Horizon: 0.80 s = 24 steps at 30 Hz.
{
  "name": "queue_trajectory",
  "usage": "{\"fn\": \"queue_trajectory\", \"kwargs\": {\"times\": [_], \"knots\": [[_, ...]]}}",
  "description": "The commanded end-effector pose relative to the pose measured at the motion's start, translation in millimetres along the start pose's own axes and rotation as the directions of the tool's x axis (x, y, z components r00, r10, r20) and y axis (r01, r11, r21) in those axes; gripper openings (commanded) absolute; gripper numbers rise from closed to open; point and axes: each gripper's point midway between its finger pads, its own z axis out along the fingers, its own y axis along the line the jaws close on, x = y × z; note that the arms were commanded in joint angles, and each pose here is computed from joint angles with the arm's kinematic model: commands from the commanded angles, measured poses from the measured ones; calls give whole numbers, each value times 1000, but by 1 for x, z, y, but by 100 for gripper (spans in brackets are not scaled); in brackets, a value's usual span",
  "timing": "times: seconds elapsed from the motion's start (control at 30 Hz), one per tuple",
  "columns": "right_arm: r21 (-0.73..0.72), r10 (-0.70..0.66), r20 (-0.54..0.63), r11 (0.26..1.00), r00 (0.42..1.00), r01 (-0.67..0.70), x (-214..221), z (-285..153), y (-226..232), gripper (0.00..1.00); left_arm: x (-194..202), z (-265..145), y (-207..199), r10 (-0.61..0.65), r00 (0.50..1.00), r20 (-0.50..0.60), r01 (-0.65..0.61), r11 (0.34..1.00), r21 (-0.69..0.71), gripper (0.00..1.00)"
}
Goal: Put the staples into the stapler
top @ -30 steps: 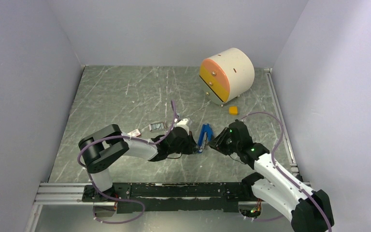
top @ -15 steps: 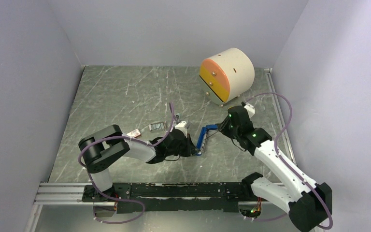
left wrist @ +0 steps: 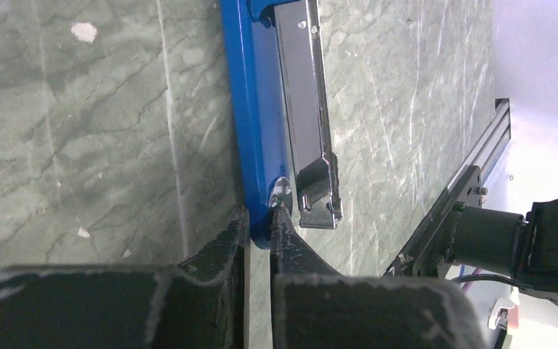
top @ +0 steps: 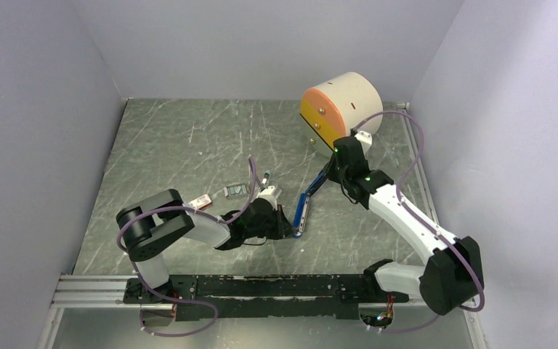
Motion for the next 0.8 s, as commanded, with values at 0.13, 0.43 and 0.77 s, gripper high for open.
{"fn": "queue_trajectory", "kwargs": {"times": [0.13, 0.43, 0.77], "knots": [[-172, -28, 0, 985, 1000, 28, -21, 26, 46, 19, 42, -14, 33, -5, 994, -110, -3, 997, -71, 12], [-214, -56, -126, 976, 990, 28, 4, 46, 60, 34, 41, -21, 43, -22, 995, -100, 10, 993, -117, 18], [-297, -104, -206, 954, 973, 39, 23, 54, 75, 51, 47, -20, 51, -36, 992, -121, 17, 988, -154, 23]]}}
